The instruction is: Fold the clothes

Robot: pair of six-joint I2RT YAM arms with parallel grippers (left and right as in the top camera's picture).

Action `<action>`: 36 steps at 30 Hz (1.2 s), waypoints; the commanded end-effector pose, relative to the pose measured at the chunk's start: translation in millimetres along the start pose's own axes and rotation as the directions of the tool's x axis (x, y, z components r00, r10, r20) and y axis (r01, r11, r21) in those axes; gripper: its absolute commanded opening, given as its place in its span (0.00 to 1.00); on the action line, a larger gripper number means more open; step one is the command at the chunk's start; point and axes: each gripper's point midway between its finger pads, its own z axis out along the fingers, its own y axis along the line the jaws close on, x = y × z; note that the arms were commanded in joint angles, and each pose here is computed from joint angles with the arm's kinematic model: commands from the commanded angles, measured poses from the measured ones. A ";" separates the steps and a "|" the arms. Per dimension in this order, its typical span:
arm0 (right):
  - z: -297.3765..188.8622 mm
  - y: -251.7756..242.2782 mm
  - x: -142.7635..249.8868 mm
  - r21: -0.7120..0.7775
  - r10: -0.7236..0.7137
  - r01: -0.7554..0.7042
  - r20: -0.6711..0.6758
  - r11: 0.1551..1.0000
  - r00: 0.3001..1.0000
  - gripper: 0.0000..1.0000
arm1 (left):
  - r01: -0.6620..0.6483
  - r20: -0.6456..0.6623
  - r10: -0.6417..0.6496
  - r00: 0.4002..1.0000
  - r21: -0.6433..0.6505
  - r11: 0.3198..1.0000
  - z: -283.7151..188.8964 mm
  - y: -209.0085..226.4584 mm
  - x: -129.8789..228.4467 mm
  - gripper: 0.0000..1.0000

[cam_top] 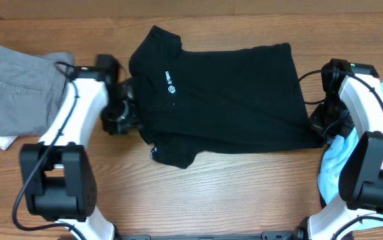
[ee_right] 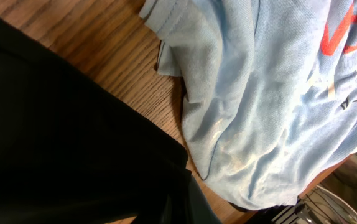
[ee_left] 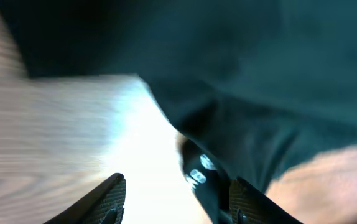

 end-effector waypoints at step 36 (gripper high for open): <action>-4.0 -9.0 6.1 0.019 -0.007 0.007 -0.012 1.000 1.000 0.04 | -0.304 -0.155 0.314 0.937 0.083 0.949 -19.1 -46.1 130.0 0.04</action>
